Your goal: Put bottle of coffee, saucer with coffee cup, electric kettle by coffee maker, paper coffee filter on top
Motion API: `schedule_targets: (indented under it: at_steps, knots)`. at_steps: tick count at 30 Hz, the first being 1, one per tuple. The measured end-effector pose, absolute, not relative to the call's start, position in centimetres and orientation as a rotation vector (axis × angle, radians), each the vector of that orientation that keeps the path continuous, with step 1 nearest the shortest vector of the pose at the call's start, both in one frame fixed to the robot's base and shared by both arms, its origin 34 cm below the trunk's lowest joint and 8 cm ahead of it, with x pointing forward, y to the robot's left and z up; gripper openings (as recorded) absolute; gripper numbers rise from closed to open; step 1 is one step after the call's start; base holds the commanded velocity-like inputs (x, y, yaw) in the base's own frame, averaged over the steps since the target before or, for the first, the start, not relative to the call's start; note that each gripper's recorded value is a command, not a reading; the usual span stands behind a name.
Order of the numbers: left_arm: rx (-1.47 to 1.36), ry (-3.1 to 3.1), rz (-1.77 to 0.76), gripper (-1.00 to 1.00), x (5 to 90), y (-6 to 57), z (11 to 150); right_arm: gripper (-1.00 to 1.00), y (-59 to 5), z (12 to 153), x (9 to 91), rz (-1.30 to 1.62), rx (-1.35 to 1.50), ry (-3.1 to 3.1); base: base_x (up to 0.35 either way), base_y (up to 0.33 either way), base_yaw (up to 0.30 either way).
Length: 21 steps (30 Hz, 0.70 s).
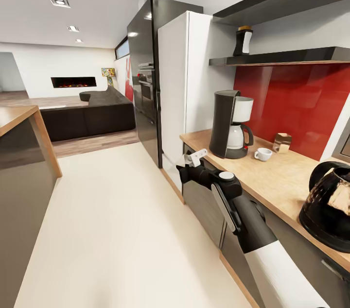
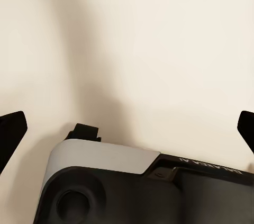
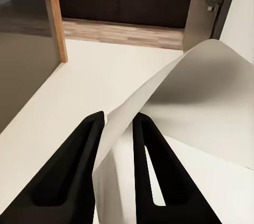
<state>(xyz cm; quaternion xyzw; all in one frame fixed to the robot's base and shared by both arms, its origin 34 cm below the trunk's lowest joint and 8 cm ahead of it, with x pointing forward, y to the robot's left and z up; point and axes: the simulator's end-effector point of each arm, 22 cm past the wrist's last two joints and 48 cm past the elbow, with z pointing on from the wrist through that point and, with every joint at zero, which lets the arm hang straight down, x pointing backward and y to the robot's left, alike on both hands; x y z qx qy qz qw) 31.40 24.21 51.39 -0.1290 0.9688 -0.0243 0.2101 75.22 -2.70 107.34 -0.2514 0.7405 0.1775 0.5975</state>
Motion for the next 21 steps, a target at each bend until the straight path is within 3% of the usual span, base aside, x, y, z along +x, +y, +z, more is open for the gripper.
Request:
schedule_targets:
  at_steps: [21]
  knots:
    - [-0.358, 2.698, -0.068, 1.0, 31.2, 24.2, 53.2, -1.0, -2.7, 109.0, 75.2, 0.415, -0.584, 1.723, 0.0, 0.0, 0.0]
